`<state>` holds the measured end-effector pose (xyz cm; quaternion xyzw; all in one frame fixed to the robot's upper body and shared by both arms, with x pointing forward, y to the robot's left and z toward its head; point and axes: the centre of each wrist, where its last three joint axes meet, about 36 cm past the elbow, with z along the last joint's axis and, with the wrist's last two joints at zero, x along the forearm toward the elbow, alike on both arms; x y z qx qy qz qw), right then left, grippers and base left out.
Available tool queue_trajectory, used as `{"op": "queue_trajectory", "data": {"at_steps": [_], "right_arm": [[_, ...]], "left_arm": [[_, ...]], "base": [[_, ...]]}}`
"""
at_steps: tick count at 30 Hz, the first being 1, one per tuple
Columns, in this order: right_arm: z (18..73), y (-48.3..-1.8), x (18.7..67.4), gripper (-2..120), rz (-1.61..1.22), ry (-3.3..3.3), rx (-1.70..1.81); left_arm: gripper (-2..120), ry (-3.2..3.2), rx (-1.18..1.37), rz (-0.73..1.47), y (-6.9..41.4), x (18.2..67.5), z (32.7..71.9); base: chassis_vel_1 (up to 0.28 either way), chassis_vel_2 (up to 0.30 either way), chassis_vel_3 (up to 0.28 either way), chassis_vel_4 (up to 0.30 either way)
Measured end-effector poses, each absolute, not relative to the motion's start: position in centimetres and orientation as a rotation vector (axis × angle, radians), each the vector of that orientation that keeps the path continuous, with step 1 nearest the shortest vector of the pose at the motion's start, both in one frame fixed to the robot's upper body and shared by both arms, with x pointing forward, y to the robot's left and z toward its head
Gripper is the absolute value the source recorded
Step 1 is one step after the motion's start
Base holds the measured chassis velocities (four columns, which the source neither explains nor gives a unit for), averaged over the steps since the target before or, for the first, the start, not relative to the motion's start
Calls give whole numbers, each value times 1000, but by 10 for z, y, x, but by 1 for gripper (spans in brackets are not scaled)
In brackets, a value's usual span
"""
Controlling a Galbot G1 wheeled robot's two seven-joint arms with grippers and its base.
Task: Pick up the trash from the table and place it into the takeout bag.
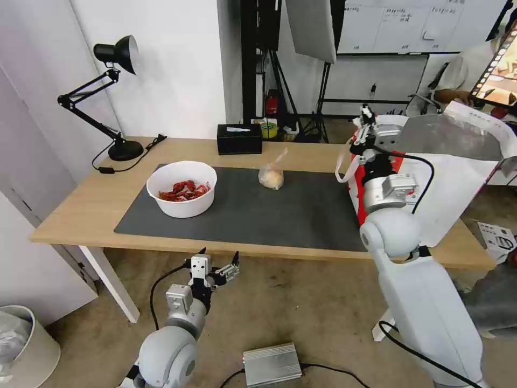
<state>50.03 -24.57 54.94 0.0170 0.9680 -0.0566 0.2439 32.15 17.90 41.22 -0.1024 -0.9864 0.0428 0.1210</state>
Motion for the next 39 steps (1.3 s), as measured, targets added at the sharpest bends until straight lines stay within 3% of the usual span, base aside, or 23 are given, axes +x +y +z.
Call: {"op": "queue_trajectory", "data": {"at_steps": [21, 39], "right_arm": [[573, -282, 504, 0, 55, 2771, 421], [585, -273, 503, 0, 212, 2838, 430]], "left_arm": [[100, -2876, -297, 128, 179, 320, 411], [100, -2874, -292, 136, 180, 319, 410]], "base": [[0, 0, 0, 0], [0, 0, 0, 0]]}}
